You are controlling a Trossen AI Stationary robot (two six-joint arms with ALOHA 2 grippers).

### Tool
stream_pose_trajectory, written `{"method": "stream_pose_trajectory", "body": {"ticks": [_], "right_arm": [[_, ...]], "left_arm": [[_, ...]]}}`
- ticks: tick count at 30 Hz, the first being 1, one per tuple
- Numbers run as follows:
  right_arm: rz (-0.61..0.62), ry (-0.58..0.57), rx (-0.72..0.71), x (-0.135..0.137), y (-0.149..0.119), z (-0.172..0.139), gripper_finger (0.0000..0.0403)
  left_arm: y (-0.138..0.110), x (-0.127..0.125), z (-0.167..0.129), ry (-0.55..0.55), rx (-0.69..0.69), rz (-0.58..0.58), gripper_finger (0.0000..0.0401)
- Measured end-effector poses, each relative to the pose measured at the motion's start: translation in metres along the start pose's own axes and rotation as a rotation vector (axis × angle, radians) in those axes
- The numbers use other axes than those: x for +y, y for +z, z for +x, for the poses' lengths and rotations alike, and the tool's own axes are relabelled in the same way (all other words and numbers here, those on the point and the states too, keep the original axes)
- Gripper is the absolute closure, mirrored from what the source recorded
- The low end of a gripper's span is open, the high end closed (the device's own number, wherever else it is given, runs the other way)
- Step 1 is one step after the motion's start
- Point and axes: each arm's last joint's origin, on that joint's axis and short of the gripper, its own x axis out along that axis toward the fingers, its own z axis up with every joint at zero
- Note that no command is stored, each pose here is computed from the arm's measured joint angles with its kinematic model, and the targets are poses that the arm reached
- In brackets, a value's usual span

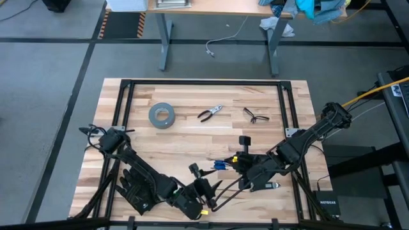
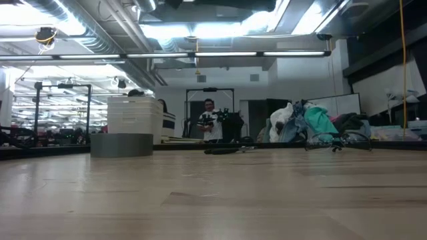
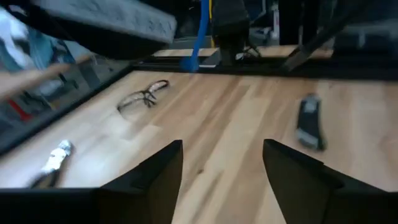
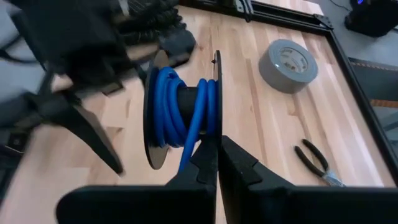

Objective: Coil cords
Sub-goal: Coil the blue wire cable onto the black spool

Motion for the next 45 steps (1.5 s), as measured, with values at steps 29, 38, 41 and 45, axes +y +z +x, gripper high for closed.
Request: {"method": "stream_pose_trajectory", "body": {"ticks": [29, 38, 41, 45], "right_arm": [[0.07, 0.198, -0.378, 0.007, 0.013, -0.1, 0.04], [0.065, 0.172, -0.409, 0.012, 0.008, -0.113, 0.04], [0.065, 0.172, -0.409, 0.012, 0.008, -0.113, 0.04], [0.066, 0.173, -0.41, 0.012, 0.008, -0.113, 0.04]], "left_arm": [[0.041, 0.025, 0.089, -0.264, -0.413, 0.001, 0.0184], [0.047, 0.031, 0.097, -0.394, -0.503, 0.055, 0.0184], [0.05, 0.032, 0.097, -0.408, -0.551, 0.078, 0.0184], [0.053, 0.035, 0.098, -0.43, -0.591, 0.107, 0.0184]]}}
